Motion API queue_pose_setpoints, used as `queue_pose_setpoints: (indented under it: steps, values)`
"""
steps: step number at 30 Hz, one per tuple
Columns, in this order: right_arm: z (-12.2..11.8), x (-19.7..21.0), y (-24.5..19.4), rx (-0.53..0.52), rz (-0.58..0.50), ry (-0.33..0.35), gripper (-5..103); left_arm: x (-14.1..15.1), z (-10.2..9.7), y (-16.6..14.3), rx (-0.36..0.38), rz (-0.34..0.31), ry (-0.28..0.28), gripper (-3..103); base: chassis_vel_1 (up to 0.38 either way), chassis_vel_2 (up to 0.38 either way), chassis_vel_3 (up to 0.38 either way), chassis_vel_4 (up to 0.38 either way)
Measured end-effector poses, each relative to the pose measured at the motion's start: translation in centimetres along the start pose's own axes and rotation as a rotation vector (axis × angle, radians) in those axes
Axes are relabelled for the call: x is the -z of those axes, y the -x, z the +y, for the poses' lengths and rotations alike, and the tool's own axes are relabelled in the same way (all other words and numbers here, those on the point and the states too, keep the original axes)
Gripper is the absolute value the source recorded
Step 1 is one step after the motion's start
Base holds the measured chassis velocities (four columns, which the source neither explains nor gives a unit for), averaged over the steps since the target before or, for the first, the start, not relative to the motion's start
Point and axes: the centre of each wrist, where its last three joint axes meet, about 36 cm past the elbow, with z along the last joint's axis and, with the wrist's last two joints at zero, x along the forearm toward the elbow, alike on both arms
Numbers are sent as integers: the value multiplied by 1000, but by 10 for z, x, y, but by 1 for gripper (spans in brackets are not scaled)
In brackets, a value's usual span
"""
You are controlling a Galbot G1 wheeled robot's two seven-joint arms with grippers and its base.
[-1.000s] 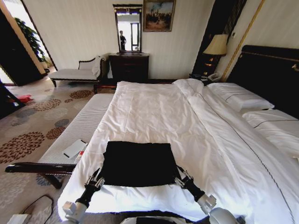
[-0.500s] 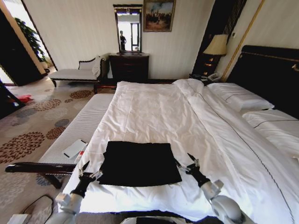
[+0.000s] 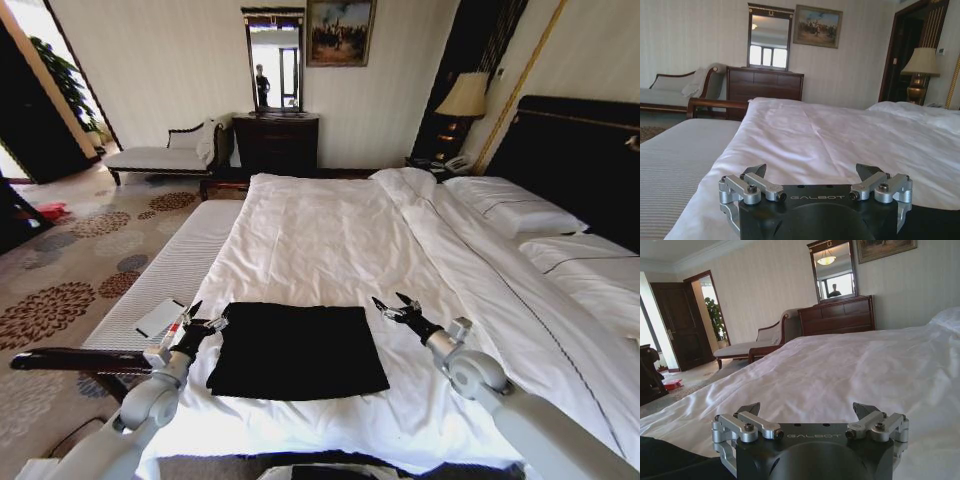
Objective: Fold the clothes on the bed.
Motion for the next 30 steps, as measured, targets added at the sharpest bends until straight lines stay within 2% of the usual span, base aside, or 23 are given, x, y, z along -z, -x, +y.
queue_pose_setpoints:
  steps: [3, 7, 8, 11, 12, 15, 16, 20, 22, 25, 30]
  values:
    - [-1, 0, 1, -4, 3, -8, 100, 4, 8, 9, -8, 28, -5, 100, 0, 0, 0, 0]
    - [-4, 1, 0, -28, 5, -24, 100, 23, 26, 26, -48, 134, -21, 100, 0, 0, 0, 0]
    - [-4, 1, 0, -28, 5, -24, 100, 23, 26, 26, -48, 134, -21, 100, 0, 0, 0, 0]
    - [-6, 4, 0, -50, -1, -31, 100, 40, 44, 37, -89, 214, -81, 100, 0, 0, 0, 0]
    - [-6, 4, 0, -50, -1, -31, 100, 40, 44, 37, -89, 214, -81, 100, 0, 0, 0, 0]
    - [-6, 4, -2, -70, 0, -33, 100, 45, 68, 47, -122, 279, -136, 100, 0, 0, 0, 0]
    - [-6, 4, -2, -70, 0, -33, 100, 45, 68, 47, -122, 279, -136, 100, 0, 0, 0, 0]
    - [-7, 4, -7, -89, 4, -36, 100, 43, 94, 58, -167, 330, -224, 100, 0, 0, 0, 0]
    - [-8, 5, -7, -92, 5, -39, 100, 43, 96, 60, -178, 335, -238, 100, 0, 0, 0, 0]
    - [-10, 9, -8, -106, 7, -48, 100, 39, 102, 68, -239, 350, -295, 100, 0, 0, 0, 0]
    - [-10, 15, -5, -111, 5, -50, 100, 28, 100, 75, -263, 363, -340, 100, 0, 0, 0, 0]
